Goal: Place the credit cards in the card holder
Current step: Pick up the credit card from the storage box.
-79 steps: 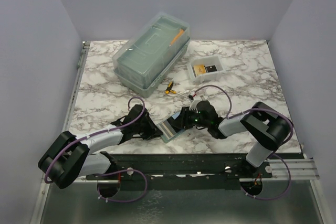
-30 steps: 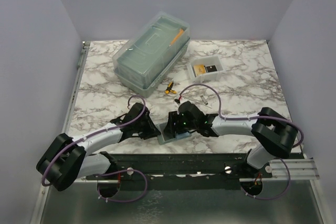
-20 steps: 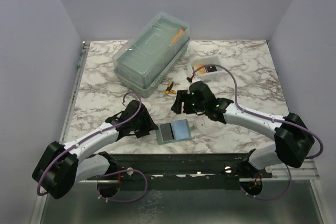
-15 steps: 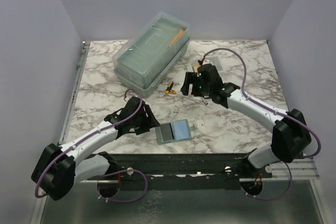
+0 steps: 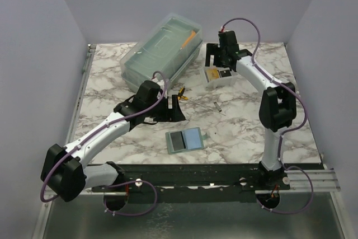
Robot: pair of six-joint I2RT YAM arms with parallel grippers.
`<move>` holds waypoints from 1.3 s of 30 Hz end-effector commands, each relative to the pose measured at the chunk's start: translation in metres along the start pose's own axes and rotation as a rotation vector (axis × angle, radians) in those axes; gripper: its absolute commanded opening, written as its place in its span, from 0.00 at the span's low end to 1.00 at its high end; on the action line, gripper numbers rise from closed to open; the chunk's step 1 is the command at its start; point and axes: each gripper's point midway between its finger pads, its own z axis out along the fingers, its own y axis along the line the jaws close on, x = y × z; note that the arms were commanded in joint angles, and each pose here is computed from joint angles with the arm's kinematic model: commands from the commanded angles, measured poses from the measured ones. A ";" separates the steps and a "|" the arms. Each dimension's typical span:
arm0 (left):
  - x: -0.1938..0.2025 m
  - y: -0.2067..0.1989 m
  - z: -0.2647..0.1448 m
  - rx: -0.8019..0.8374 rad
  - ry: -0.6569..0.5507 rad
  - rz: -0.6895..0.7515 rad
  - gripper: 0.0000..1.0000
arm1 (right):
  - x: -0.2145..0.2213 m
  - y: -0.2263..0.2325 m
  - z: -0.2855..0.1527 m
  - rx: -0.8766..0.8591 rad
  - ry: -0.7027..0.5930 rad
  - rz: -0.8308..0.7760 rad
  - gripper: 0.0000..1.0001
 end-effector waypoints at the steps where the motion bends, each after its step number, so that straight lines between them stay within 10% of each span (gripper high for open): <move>1: 0.009 0.002 0.006 0.016 0.082 0.119 0.79 | 0.015 -0.014 0.024 0.009 0.117 -0.069 0.89; 23: 0.019 0.021 0.014 -0.034 0.112 0.153 0.79 | 0.077 -0.035 0.090 0.000 0.312 -0.209 0.92; 39: 0.006 0.015 0.019 -0.044 0.093 0.115 0.79 | 0.041 -0.031 0.076 -0.041 0.157 -0.215 0.51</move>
